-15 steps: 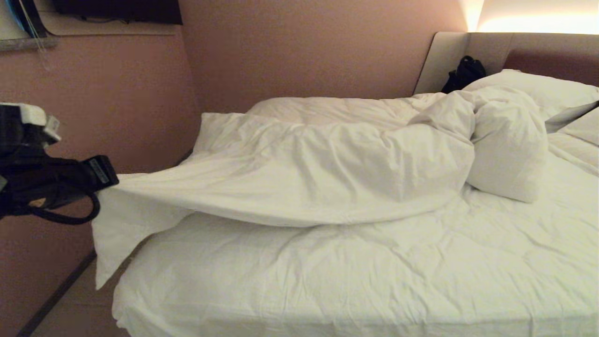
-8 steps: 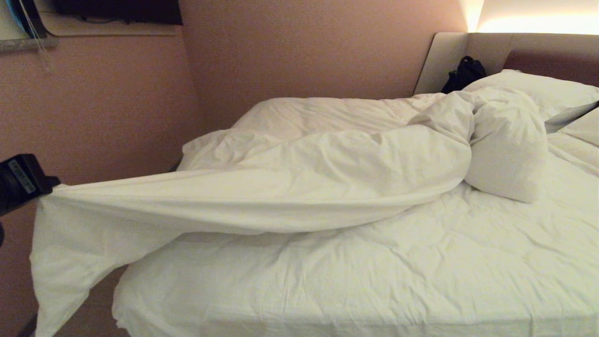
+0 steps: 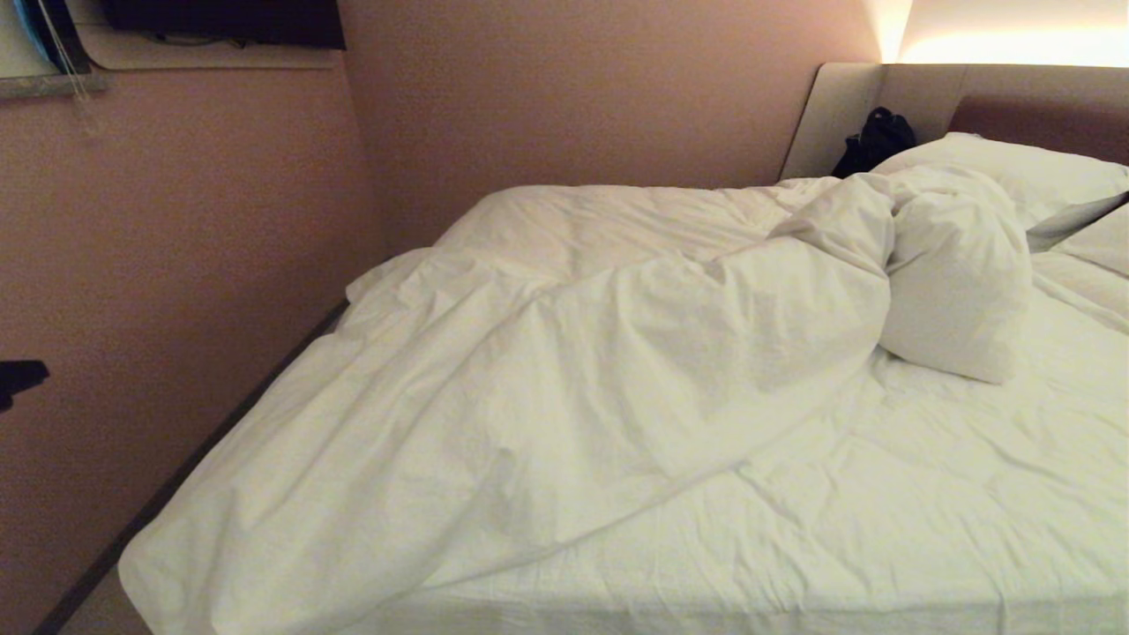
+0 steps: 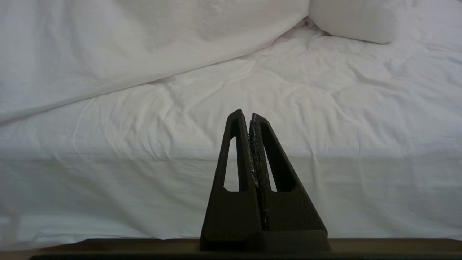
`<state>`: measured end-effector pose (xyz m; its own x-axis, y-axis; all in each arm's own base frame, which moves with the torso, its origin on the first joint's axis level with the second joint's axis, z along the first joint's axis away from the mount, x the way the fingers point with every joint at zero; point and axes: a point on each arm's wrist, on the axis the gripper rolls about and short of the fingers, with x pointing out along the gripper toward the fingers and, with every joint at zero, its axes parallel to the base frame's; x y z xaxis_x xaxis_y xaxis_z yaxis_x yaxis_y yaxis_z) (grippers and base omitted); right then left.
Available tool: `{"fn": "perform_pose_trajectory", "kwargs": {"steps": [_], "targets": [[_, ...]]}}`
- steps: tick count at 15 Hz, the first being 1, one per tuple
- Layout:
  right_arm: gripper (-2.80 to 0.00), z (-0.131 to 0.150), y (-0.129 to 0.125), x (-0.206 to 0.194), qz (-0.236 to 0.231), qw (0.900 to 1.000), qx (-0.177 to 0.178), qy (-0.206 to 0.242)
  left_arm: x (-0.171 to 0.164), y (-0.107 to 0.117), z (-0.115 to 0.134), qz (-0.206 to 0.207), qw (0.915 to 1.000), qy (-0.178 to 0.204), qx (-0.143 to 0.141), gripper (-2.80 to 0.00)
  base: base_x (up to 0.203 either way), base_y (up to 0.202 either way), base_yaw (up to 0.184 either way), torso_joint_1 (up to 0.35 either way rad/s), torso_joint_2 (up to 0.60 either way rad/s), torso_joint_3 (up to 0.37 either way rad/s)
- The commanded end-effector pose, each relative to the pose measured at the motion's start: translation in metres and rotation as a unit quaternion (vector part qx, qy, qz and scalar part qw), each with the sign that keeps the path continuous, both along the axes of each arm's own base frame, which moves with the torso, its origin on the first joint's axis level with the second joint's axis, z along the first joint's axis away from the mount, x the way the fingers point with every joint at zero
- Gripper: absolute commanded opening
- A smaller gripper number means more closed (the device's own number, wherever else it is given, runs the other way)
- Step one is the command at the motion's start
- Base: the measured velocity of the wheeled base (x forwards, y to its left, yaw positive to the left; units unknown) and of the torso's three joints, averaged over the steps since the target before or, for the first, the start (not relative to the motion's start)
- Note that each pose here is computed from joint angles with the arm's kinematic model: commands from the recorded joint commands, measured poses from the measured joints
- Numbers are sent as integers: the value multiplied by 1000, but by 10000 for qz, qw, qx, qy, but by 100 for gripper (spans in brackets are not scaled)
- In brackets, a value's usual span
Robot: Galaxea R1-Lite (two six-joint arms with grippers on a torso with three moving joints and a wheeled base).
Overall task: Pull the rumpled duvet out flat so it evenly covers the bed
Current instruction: Flatten the corners of the folded blanket
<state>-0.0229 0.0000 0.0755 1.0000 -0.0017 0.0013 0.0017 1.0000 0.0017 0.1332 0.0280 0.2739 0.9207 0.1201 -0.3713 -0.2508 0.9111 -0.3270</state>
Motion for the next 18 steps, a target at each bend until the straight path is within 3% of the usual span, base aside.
{"fn": "perform_pose_trajectory", "kwargs": {"steps": [1, 6, 9, 10, 15, 16, 18], "targets": [[-280, 0, 0, 0, 1, 10000, -1, 6, -3, -1, 0, -27, 10000, -24, -12, -280, 0, 0, 0, 0, 0, 0], [-280, 0, 0, 0, 1, 10000, -1, 6, 7, -5, -5, -551, 9982, 97, -208, -280, 0, 0, 0, 0, 0, 0], [-280, 0, 0, 0, 1, 10000, -1, 6, 27, -6, -15, -877, 9946, 421, -370, -280, 0, 0, 0, 0, 0, 0], [-280, 0, 0, 0, -2, 10000, -1, 6, 36, -7, -21, -935, 9931, 593, -397, 0, 0, 0, 0, 0, 0, 0], [-280, 0, 0, 0, -1, 10000, -1, 6, 81, -2, -62, -996, 9810, 1578, -527, 0, 0, 0, 0, 0, 0, 0], [-280, 0, 0, 0, 1, 10000, -1, 6, 87, -1, -72, -1079, 9776, 1758, -420, 0, 0, 0, 0, 0, 0, 0], [-280, 0, 0, 0, 1, 10000, -1, 6, 96, 0, -93, -1388, 9698, 2004, 80, 0, 0, 0, 0, 0, 0, 0]]}}
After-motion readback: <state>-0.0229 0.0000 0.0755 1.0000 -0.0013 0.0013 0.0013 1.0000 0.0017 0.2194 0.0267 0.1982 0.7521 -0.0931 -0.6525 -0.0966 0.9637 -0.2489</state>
